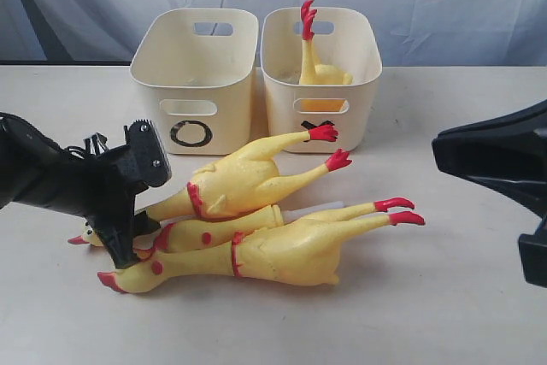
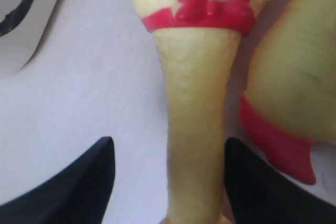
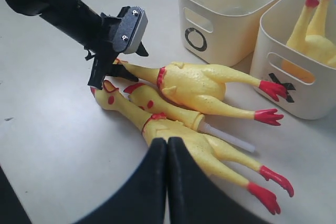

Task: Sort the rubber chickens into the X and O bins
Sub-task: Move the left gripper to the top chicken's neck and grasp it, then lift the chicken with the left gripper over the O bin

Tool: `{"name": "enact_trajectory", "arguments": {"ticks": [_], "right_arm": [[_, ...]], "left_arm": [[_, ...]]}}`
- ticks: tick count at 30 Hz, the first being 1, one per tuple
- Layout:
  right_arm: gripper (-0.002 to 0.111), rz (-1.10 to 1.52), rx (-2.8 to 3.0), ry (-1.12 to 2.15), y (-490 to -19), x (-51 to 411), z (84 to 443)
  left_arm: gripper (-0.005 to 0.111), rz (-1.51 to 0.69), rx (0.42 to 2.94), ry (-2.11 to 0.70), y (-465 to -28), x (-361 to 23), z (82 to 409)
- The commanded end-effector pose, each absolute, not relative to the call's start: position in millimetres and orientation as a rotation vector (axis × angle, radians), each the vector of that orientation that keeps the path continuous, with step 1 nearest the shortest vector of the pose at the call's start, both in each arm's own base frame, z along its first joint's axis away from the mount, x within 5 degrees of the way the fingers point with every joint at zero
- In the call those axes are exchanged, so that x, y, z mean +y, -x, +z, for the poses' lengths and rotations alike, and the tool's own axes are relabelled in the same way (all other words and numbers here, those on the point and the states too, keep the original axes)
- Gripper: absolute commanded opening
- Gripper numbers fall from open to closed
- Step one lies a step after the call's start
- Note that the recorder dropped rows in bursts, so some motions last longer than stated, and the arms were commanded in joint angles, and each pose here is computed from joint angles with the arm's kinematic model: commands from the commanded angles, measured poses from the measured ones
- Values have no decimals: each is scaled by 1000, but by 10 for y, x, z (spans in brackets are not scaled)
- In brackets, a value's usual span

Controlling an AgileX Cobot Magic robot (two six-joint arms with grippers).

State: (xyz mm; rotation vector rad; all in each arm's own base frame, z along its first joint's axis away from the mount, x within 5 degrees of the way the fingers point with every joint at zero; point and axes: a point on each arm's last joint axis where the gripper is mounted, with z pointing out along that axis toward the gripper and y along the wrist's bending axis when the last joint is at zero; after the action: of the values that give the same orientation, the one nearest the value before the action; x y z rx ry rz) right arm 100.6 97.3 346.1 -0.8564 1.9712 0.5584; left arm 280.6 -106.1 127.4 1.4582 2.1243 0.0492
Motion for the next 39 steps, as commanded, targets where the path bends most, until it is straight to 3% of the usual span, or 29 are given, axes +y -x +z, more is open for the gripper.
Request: {"name": "enact_trajectory", "arguments": {"ticks": [1,4,12,26,39], "right_arm": [[-1,557,1964,857,-995,966,3462],[-1,557,1964,857,-995,966,3462],[-1,556,1963,859,-995,966,3462],[-1,555,1961,861,-995,966,3462],[-1,555,1961,861,-995,966,3462]], "left_arm": [[56,43,2127,-1483,-2806,-1082,1226],[47,40,2129,-1485,-2804,-1084,1220],[0,42,2126,-1489,-2804,-1083,1220],[0,39,2012,-1687,-2744,-1097,1266],[0,40,1877,-1661,-2641,-1109,1735]]}}
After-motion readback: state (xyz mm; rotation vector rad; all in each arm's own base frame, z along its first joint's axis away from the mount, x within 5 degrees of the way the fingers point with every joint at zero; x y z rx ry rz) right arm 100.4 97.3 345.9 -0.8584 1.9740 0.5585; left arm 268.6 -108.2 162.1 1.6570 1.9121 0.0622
